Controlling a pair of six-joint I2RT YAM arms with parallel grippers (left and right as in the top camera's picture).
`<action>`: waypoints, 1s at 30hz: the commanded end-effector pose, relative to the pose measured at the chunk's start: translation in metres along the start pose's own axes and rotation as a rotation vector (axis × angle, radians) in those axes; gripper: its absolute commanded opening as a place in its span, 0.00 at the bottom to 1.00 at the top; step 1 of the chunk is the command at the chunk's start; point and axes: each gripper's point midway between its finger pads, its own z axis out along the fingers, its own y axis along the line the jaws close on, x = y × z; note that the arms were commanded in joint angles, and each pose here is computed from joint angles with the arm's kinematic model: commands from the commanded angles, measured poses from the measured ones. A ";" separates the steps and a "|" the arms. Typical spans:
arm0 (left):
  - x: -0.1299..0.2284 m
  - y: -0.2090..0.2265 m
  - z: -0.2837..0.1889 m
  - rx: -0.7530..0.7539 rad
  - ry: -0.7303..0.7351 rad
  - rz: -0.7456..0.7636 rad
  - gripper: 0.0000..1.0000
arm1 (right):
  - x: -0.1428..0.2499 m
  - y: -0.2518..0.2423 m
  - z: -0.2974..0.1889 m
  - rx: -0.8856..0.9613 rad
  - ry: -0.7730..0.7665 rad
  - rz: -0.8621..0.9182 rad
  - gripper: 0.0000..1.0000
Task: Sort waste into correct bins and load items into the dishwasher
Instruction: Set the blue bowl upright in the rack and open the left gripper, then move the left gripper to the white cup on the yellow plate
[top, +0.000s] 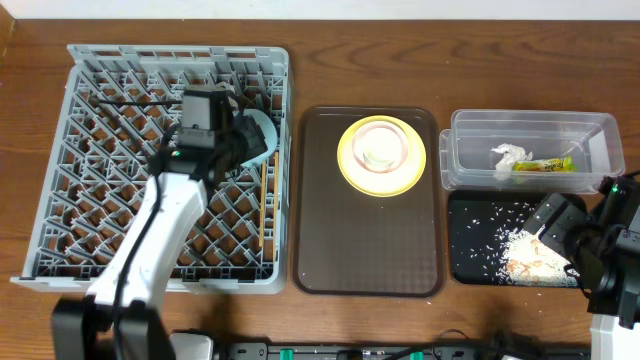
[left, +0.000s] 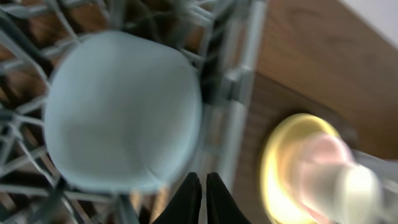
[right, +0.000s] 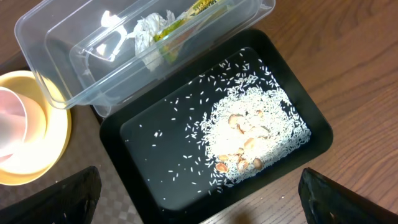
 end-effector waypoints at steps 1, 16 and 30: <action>-0.013 0.024 0.021 -0.135 -0.046 0.092 0.08 | -0.004 -0.001 -0.004 0.001 -0.016 0.011 0.99; -0.043 -0.011 -0.059 -0.054 -0.242 0.196 0.09 | -0.004 -0.001 -0.004 0.001 -0.016 0.011 0.99; -0.020 -0.098 -0.132 0.036 -0.054 0.334 0.21 | -0.004 -0.001 -0.004 0.001 -0.016 0.011 0.99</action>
